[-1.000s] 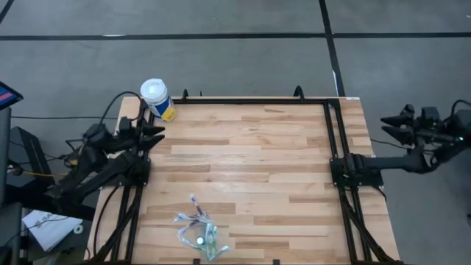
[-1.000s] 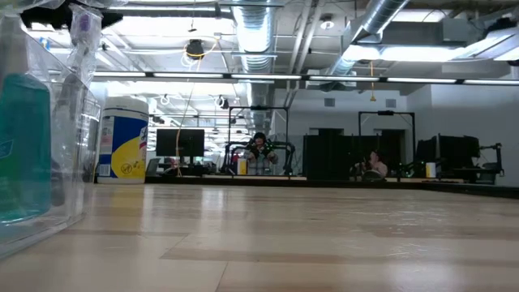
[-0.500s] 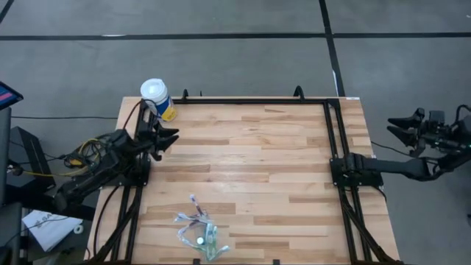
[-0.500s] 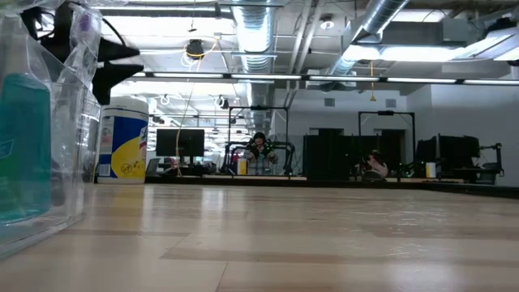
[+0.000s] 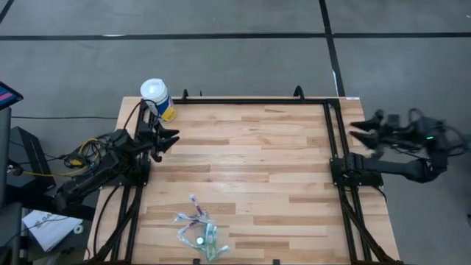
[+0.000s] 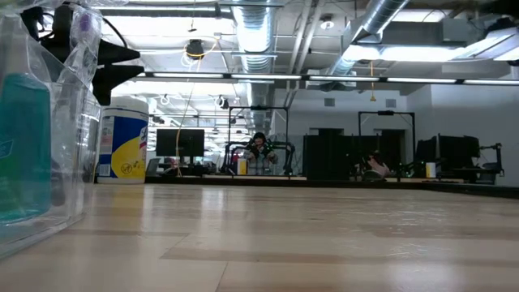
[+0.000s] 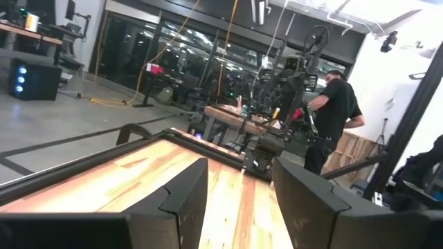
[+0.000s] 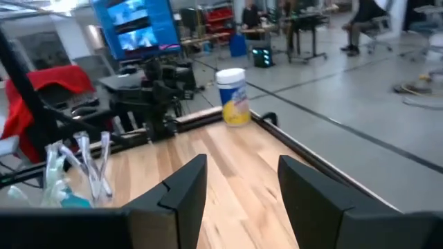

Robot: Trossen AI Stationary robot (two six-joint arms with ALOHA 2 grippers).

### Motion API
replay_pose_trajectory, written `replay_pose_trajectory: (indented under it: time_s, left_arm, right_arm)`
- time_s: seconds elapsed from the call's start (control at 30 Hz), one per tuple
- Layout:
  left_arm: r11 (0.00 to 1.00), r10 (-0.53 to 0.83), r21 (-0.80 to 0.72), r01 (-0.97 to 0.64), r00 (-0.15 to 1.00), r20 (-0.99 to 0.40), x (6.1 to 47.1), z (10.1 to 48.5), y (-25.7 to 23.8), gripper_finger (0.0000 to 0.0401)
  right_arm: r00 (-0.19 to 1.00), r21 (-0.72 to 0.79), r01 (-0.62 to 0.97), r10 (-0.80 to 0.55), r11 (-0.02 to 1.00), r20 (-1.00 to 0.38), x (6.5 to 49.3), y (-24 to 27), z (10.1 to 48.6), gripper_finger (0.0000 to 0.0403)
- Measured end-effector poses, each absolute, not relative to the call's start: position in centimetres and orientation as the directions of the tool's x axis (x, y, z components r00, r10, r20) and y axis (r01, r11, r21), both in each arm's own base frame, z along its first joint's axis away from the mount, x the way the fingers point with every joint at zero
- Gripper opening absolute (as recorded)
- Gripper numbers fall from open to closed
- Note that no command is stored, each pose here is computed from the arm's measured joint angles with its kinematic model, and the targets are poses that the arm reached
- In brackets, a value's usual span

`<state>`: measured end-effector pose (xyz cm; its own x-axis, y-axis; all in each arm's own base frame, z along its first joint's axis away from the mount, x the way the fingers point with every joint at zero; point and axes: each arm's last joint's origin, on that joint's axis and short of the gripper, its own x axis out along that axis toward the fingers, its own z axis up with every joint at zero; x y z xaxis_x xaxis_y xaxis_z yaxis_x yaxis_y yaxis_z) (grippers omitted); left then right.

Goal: Pick & Place toothbrushing station
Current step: Return to Home Position

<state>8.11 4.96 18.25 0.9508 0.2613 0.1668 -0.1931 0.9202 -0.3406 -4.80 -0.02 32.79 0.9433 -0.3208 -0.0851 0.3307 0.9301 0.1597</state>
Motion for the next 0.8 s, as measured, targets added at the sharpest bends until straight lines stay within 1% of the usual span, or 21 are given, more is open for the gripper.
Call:
replay_pose_trajectory:
  time_s: [0.1, 0.27, 0.33, 0.4, 0.47, 0.6, 0.73, 0.8]
  left_arm:
    - [0.924, 0.253, -0.334, -0.187, 0.953, 0.167, 8.1, 18.3, 4.9, 0.0159]
    - [0.933, 0.248, -0.309, -0.187, 0.953, 0.172, 8.1, 18.3, 4.9, 0.0159]
    - [0.933, 0.245, -0.308, -0.184, 0.954, 0.171, 8.1, 18.3, 4.9, 0.0159]
    - [0.937, 0.237, -0.299, -0.179, 0.956, 0.171, 8.1, 18.3, 4.9, 0.0159]
    - [0.940, 0.233, -0.291, -0.177, 0.957, 0.170, 8.1, 18.3, 4.9, 0.0159]
    - [0.942, 0.233, -0.285, -0.178, 0.958, 0.170, 8.1, 18.3, 4.9, 0.0159]
    - [0.942, 0.230, -0.285, -0.175, 0.959, 0.168, 8.1, 18.3, 4.9, 0.0159]
    - [0.942, 0.228, -0.285, -0.175, 0.959, 0.166, 8.1, 18.2, 4.9, 0.0159]
  right_arm:
    - [0.957, 0.150, 0.290, -0.285, 0.945, -0.054, -1.6, -0.3, 31.4, 0.0169]
    - [0.963, 0.174, 0.268, -0.263, 0.948, -0.053, 2.6, -0.7, 28.2, 0.0169]
    - [0.965, 0.178, 0.260, -0.260, 0.949, -0.021, 3.6, -0.8, 27.5, 0.0169]
    - [0.964, 0.178, 0.266, -0.264, 0.947, -0.035, 4.5, -1.0, 26.3, 0.0169]
    - [0.965, 0.195, 0.259, -0.262, 0.946, -0.010, 5.3, -1.0, 25.5, 0.0169]
    - [0.966, 0.273, 0.257, -0.254, 0.927, -0.046, 7.6, -1.3, 21.4, 0.0169]
    - [0.972, 0.334, 0.220, -0.236, 0.917, 0.009, 9.5, -1.4, 17.2, 0.0169]
    - [0.971, 0.349, 0.205, -0.235, 0.915, 0.046, 9.6, -1.4, 17.0, 0.0169]
